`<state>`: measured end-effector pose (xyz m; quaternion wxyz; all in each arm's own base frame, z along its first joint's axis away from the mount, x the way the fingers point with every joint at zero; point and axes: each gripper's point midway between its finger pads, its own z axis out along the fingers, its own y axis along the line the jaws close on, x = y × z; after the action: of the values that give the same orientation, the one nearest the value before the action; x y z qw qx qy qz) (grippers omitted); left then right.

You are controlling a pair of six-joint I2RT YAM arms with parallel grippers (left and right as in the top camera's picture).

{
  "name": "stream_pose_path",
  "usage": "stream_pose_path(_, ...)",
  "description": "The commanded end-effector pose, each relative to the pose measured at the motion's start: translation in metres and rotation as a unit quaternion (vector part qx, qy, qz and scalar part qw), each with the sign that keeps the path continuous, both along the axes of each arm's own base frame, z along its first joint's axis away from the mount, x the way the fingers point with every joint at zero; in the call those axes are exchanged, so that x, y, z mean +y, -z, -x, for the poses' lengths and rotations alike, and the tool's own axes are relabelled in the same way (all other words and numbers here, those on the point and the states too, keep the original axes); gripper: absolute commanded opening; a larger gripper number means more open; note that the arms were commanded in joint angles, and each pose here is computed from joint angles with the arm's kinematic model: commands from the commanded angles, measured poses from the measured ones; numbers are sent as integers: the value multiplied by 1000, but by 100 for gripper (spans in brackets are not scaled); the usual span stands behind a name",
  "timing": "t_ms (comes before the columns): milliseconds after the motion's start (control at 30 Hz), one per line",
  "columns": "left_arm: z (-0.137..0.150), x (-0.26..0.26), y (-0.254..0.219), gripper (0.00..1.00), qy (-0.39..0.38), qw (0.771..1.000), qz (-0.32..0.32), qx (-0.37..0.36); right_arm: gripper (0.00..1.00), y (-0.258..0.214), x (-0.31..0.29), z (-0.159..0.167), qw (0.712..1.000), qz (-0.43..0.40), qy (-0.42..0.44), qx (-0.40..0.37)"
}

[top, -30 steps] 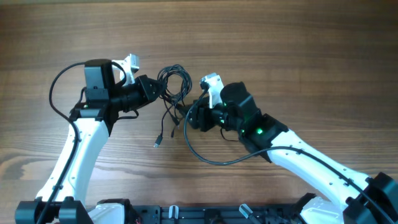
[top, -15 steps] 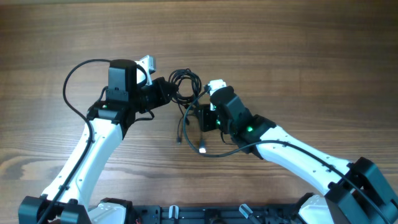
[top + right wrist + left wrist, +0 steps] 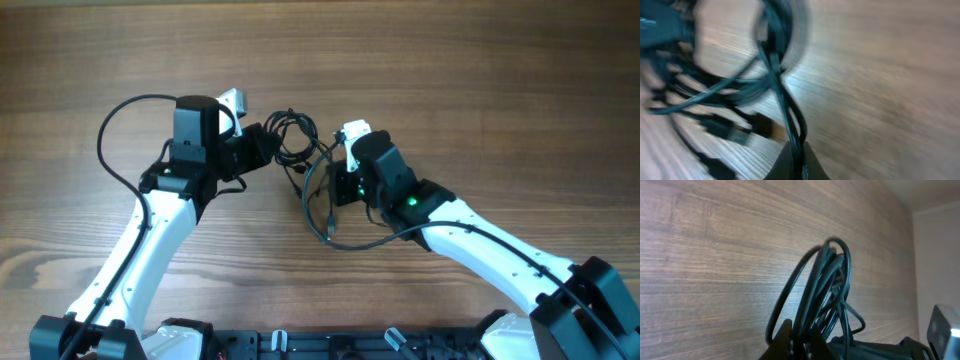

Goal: Untangle cables

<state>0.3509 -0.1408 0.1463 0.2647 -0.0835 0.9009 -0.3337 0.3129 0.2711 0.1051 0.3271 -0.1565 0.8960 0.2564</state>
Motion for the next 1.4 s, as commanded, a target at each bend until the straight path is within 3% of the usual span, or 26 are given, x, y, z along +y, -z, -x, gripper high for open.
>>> stream_pose_path(0, 7, -16, -17, 4, 93, 994, 1, -62, 4, -34, 33, 18, 990, -74, -117, -24)
stream_pose_path(167, 4, -12, -15, 4, 151, 977, -71, -131, 4, -51, 26, 52, 962, -163, -207, 64)
stream_pose_path(333, -2, -3, -11, 4, 137, 975, -107, -136, 4, -70, 4, 40, 949, -230, -193, 97)
stream_pose_path(400, 1, -9, -13, 4, 151, 975, -91, -138, 4, -79, 7, 35, 947, -243, -190, 88)
stream_pose_path(467, 14, -28, -24, 4, 195, 969, -35, -145, 4, -77, 3, 17, 960, -231, -145, 68)
stream_pose_path(633, 49, -61, -56, 4, 297, 936, 96, -162, 5, -72, -6, -14, 976, -208, -65, 32)
stream_pose_path(867, 82, -87, -72, 4, 370, 902, 160, -158, 6, -75, -6, -39, 972, -233, -2, 22)
stream_pose_path(933, 85, -90, -72, 4, 377, 898, 159, -160, 17, -79, -7, -42, 972, -236, 2, 11)
stream_pose_path(967, 84, -89, -72, 4, 375, 899, 158, -162, 31, -78, -7, -42, 972, -234, 2, 13)
stream_pose_path(1033, 75, -78, -72, 4, 359, 905, 154, -168, 49, -70, -12, -41, 975, -219, 4, 20)
stream_pose_path(1067, 66, -66, -72, 4, 339, 913, 150, -170, 68, -58, -19, -38, 977, -208, 16, 48)
stream_pose_path(1133, 54, -49, -72, 4, 313, 922, 144, -177, 98, -46, -26, -30, 975, -203, 17, 88)
stream_pose_path(1267, 42, -29, -72, 4, 282, 932, 138, -181, 100, -48, -32, -14, 970, -214, -32, 113)
stream_pose_path(1367, 47, -30, -76, 4, 303, 921, 142, -201, 100, -71, -30, 7, 958, -211, -192, 10)
